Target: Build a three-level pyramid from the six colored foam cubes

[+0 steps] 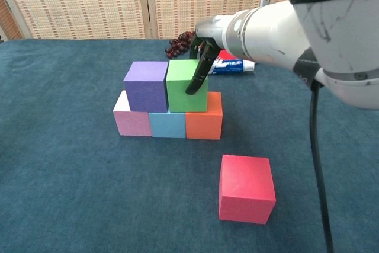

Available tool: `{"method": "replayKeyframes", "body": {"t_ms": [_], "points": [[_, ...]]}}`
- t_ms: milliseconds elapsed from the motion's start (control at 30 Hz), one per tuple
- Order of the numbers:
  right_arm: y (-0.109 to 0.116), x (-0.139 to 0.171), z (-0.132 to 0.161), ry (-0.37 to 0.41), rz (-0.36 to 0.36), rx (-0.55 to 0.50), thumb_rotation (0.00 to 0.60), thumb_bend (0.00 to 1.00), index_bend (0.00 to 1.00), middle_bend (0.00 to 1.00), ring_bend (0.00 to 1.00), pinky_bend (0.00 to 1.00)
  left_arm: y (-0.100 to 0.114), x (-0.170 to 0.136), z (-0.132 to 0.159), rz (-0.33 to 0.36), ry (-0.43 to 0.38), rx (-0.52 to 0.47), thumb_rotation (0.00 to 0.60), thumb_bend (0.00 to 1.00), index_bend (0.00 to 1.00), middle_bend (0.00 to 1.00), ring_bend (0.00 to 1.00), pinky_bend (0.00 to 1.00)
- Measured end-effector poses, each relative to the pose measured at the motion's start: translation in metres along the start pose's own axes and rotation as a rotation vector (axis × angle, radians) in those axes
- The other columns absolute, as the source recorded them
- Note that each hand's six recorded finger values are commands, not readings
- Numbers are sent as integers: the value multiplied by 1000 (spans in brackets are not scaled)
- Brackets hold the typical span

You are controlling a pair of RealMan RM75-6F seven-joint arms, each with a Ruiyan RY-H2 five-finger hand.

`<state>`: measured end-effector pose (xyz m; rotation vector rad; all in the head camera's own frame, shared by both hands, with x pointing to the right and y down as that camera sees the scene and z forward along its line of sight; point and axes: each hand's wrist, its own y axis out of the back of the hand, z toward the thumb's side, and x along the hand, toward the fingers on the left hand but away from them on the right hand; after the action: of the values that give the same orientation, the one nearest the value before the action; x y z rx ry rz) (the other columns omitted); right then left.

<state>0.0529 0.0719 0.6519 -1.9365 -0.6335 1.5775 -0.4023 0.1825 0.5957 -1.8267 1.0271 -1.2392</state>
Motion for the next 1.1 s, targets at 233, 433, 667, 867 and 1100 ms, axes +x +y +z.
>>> {"method": "replayKeyframes", "body": {"t_ms": [233, 433, 667, 867, 1100], "points": [[-1, 0, 1, -4, 0, 5, 600, 269, 575, 463, 295, 210, 0, 0, -1, 0, 1, -6, 600, 284, 154, 106, 0, 120], [-3, -1, 2, -6, 2, 11, 600, 269, 569, 463, 295, 189, -2, 0, -2, -6, 2, -12, 600, 282, 152, 105, 0, 120], [-4, -1, 3, -7, 4, 11, 600, 269, 560, 463, 292, 111, -3, -1, -3, -6, 2, -15, 600, 283, 151, 105, 0, 119], [-4, 0, 3, -9, 5, 17, 600, 269, 527, 463, 280, 105, -3, -1, -4, -6, 3, -19, 600, 284, 151, 103, 0, 118], [-3, 0, 2, -9, -1, 9, 600, 269, 542, 463, 280, 105, -2, -1, -4, -6, 3, -19, 600, 283, 147, 98, 0, 116]]}}
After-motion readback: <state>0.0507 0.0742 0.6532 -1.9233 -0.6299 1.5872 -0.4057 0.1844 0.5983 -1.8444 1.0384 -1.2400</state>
